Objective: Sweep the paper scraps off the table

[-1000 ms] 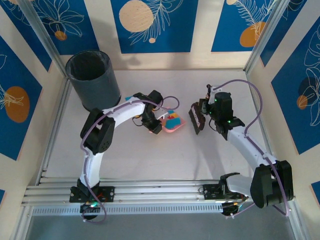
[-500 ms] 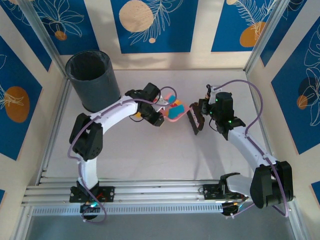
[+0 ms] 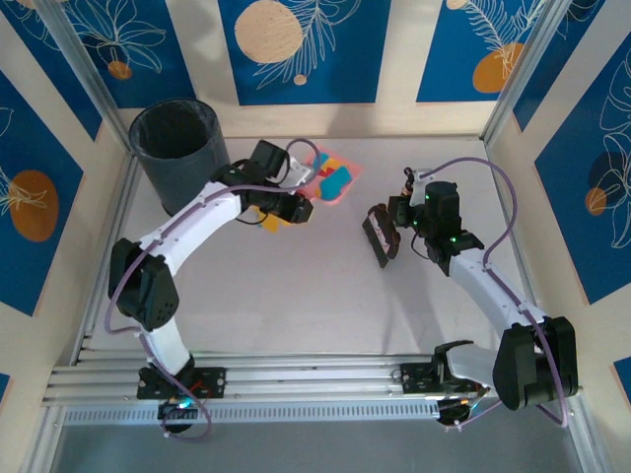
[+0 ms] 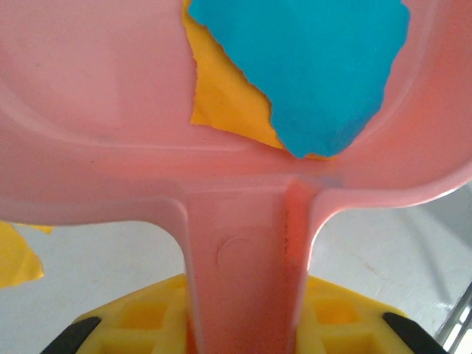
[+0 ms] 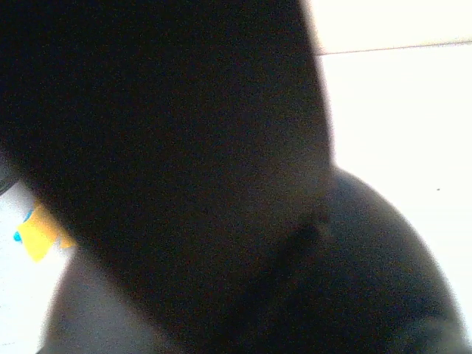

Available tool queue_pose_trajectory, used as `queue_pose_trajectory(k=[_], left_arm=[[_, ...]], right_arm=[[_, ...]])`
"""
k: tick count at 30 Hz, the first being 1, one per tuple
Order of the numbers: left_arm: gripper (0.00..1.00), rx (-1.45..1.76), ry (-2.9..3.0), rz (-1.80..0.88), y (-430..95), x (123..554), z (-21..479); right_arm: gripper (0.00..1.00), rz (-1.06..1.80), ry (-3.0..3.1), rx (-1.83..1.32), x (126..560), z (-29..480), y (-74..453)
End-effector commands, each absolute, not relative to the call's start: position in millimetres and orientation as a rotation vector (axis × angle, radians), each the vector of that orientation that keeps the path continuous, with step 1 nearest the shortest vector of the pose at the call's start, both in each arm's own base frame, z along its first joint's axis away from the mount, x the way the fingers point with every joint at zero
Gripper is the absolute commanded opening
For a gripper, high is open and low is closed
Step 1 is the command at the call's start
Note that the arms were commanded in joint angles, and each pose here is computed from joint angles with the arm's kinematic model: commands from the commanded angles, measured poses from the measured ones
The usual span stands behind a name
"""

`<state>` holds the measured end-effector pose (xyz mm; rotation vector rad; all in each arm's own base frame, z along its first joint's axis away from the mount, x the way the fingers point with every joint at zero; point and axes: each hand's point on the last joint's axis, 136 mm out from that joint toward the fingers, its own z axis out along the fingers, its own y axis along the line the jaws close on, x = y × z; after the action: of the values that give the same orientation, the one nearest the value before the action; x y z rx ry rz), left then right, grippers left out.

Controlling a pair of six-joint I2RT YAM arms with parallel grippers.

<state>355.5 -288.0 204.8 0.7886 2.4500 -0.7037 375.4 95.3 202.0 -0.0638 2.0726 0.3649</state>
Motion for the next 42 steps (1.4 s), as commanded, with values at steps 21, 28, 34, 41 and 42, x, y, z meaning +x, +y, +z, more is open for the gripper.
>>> queue_pose_trajectory(k=[21,28,34,41,42], left_arm=[[0.00,0.320,2.174,-1.005,-197,399,351],[0.00,0.149,2.132,-1.099,-164,416,366],[0.00,-0.049,2.063,-1.245,-135,436,376],[0.00,-0.200,1.953,-1.430,-116,452,382],[0.00,-0.214,1.950,-1.435,-114,453,381]], right_arm=[[0.00,0.445,2.079,-0.086,383,205,108],[0.00,0.442,2.086,-0.091,383,204,109],[0.00,0.443,2.087,-0.094,383,204,110],[0.00,0.436,2.092,-0.096,383,204,110],[0.00,0.436,2.092,-0.095,383,203,110]])
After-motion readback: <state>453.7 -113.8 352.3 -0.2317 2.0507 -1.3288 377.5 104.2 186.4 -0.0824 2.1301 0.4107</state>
